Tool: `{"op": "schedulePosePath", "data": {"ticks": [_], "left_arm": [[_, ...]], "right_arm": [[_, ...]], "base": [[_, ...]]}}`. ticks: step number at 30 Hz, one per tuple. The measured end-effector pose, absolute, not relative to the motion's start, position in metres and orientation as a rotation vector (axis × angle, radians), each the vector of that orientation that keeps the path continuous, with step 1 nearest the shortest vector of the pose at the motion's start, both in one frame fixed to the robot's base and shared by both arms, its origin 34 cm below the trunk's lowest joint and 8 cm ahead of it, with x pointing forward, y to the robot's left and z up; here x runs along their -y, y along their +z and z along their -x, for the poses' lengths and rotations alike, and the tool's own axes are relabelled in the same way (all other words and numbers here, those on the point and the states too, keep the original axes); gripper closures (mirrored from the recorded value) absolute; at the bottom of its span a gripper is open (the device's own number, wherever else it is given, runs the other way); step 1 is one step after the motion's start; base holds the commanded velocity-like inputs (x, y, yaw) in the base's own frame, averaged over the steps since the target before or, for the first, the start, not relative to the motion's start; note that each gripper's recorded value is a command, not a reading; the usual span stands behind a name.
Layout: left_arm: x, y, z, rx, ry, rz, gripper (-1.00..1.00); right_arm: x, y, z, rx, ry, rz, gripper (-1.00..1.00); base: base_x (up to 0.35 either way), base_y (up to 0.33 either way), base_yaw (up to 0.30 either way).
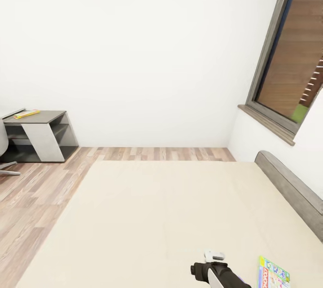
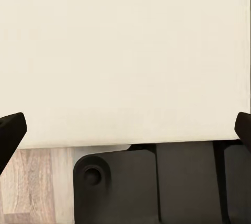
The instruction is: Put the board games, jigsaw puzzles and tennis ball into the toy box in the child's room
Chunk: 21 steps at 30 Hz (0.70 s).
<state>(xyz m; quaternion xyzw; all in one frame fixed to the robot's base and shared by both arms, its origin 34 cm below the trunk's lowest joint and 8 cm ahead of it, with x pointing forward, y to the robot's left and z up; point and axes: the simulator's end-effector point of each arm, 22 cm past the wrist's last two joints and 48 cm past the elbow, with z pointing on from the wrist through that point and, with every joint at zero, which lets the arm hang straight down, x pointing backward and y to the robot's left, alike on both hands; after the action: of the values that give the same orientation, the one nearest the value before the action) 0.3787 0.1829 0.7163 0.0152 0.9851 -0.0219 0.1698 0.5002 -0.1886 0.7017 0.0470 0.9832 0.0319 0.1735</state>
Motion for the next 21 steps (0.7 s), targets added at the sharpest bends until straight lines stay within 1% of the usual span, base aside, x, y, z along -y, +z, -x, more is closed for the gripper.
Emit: {"op": "schedulePosePath", "data": {"ticks": [21], "left_arm": [[-0.1833,0.7163,-0.3787,-2.799,-0.059,-0.044,-1.00]], "right_arm": [[0.1886,0.7017,-0.5002,-2.788,0.091,-0.134,-1.00]], "base": [[0.000,-0.295,0.000]]}}
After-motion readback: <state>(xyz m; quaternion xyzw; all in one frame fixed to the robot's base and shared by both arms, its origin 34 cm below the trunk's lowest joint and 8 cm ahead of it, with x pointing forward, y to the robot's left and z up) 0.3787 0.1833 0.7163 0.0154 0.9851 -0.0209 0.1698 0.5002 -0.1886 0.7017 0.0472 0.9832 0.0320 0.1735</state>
